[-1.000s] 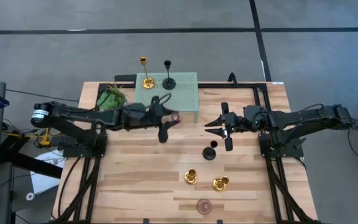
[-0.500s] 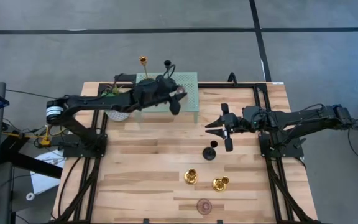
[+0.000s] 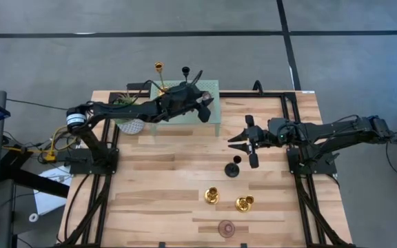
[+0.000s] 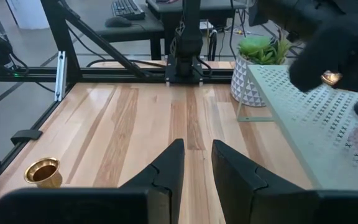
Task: Pick & Place candle stick holders
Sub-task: Put the middle pink glass candle holder on the shelf
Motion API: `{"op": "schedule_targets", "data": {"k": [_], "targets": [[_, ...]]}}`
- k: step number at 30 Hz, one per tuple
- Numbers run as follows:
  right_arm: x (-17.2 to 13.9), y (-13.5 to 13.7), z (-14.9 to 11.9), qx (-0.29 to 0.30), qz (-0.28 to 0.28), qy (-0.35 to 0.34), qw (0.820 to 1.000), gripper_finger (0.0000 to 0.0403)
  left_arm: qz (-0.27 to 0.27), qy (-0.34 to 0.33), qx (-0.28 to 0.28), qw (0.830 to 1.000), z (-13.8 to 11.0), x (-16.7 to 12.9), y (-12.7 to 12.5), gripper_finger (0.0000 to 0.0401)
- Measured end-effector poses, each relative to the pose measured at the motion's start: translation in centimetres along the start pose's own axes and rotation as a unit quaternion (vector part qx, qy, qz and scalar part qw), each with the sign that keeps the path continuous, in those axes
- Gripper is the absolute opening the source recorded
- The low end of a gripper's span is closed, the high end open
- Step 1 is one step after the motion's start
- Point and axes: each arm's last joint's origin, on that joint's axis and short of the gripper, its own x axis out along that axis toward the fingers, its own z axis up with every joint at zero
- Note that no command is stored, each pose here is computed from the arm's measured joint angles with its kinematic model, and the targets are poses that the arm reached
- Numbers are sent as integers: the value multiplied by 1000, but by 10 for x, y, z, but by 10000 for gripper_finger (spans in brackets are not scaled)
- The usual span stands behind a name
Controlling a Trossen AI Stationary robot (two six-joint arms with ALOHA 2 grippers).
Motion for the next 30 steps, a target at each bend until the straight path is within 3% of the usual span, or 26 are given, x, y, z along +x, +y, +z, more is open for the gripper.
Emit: {"op": "schedule_targets", "data": {"k": [4, 23, 30], "targets": [[0, 0, 0, 0, 0, 0, 1000, 75, 31, -5, 2, 1000, 0, 1, 1, 175], [0, 0, 0, 0, 0, 0, 1000, 75, 24, -10, -31, 999, 0, 2, 1, 175], [0, 0, 0, 0, 0, 0, 1000, 75, 25, 5, -41, 999, -11, 10, -1, 175]]}}
